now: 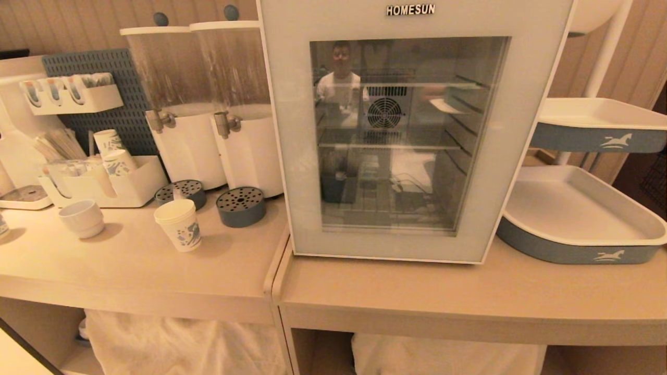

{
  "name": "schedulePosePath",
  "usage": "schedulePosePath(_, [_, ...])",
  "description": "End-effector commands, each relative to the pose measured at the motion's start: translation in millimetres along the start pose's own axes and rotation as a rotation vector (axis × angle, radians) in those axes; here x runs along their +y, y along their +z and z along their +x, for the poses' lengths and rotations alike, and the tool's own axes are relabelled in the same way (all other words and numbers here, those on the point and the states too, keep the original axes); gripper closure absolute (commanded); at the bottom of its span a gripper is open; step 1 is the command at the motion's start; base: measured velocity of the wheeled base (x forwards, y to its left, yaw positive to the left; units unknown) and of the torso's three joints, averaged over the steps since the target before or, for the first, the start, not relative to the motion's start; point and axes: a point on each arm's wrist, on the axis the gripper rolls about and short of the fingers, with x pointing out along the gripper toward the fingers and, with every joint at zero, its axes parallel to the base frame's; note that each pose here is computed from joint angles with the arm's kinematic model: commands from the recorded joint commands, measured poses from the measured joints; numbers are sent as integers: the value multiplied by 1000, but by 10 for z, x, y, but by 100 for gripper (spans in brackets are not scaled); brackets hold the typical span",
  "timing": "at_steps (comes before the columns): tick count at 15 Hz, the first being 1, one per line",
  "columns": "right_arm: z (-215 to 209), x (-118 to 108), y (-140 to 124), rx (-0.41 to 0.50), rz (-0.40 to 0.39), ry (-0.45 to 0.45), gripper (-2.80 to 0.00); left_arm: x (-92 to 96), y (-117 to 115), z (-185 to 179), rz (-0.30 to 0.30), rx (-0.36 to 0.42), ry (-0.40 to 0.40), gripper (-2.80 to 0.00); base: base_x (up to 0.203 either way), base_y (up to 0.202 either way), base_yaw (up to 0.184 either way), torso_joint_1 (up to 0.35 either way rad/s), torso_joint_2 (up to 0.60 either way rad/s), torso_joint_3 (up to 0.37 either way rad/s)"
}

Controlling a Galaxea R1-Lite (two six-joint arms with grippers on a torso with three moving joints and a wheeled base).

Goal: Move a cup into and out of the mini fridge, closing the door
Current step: Open the freezer door

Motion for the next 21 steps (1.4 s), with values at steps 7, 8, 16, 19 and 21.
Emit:
schedulePosePath(7, [0, 0, -1, 1, -1, 1, 0, -3, 162, -42, 31, -34, -6, 0, 0, 0, 0, 0, 0, 0])
schedulePosePath(8, [0, 0, -1, 1, 0, -2, 0, -6, 392, -108, 29, -72, -10, 0, 0, 0, 0, 0, 0, 0])
schedulePosePath(16, [0, 0, 0, 2, 0, -2, 0, 46, 1384, -83, -30, 106, -383, 0, 0, 0, 0, 0, 0, 0])
schedulePosePath(19, [-1, 0, 1, 1, 0, -1, 0, 36, 1708, 173, -42, 210, -649, 0, 0, 0, 0, 0, 0, 0])
schedulePosePath(21, [0, 0, -3, 3, 0, -2, 0, 7, 1868, 237, -67, 208, -668, 0, 0, 0, 0, 0, 0, 0])
